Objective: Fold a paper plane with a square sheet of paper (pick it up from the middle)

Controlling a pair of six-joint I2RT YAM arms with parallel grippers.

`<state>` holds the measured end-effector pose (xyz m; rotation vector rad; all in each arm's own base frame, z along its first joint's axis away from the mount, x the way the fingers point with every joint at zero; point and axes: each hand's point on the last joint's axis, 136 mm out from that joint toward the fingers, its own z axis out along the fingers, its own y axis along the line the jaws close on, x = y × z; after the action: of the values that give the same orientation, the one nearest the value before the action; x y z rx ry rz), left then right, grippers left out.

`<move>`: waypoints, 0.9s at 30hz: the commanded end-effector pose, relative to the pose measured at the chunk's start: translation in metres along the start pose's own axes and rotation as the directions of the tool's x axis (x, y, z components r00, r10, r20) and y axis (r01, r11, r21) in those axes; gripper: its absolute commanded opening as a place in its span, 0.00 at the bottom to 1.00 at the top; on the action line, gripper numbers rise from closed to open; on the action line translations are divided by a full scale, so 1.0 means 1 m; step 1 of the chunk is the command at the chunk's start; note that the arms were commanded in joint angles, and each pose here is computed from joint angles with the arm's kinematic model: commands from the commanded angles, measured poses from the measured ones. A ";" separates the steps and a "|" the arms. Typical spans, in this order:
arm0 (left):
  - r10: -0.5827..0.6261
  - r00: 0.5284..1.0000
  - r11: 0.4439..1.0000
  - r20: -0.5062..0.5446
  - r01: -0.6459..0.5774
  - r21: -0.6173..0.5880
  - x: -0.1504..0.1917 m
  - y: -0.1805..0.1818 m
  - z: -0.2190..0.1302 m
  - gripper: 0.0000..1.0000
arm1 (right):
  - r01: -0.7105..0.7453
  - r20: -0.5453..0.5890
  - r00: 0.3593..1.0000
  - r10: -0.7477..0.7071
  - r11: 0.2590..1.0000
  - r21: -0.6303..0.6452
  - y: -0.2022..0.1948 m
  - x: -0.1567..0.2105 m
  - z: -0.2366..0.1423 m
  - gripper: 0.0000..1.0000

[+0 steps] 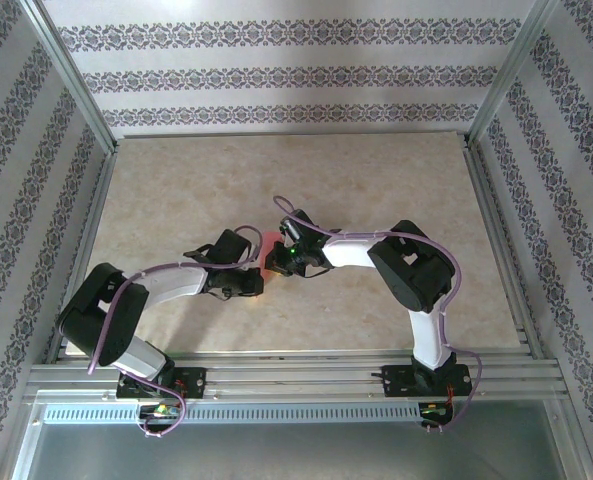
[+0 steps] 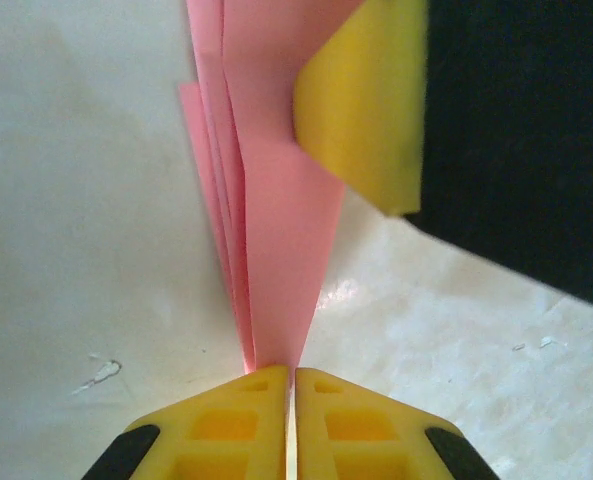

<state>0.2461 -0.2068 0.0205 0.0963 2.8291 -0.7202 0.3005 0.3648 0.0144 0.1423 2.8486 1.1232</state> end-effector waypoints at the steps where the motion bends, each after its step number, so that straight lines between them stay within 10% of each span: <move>1: 0.001 0.998 1.000 -0.060 -0.002 -0.027 0.020 0.005 0.001 0.11 | -0.067 0.013 0.998 0.066 0.989 0.132 -0.042 -0.003 0.009 0.13; 27: -0.001 0.981 0.989 -0.194 -0.027 -0.142 0.073 0.023 -0.002 0.10 | -0.128 0.014 0.992 0.127 0.981 0.147 -0.057 -0.006 0.014 0.12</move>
<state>0.2260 -0.2082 0.0160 0.1715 2.8528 -0.6379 0.3020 0.3650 0.0133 0.1840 2.8674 1.1597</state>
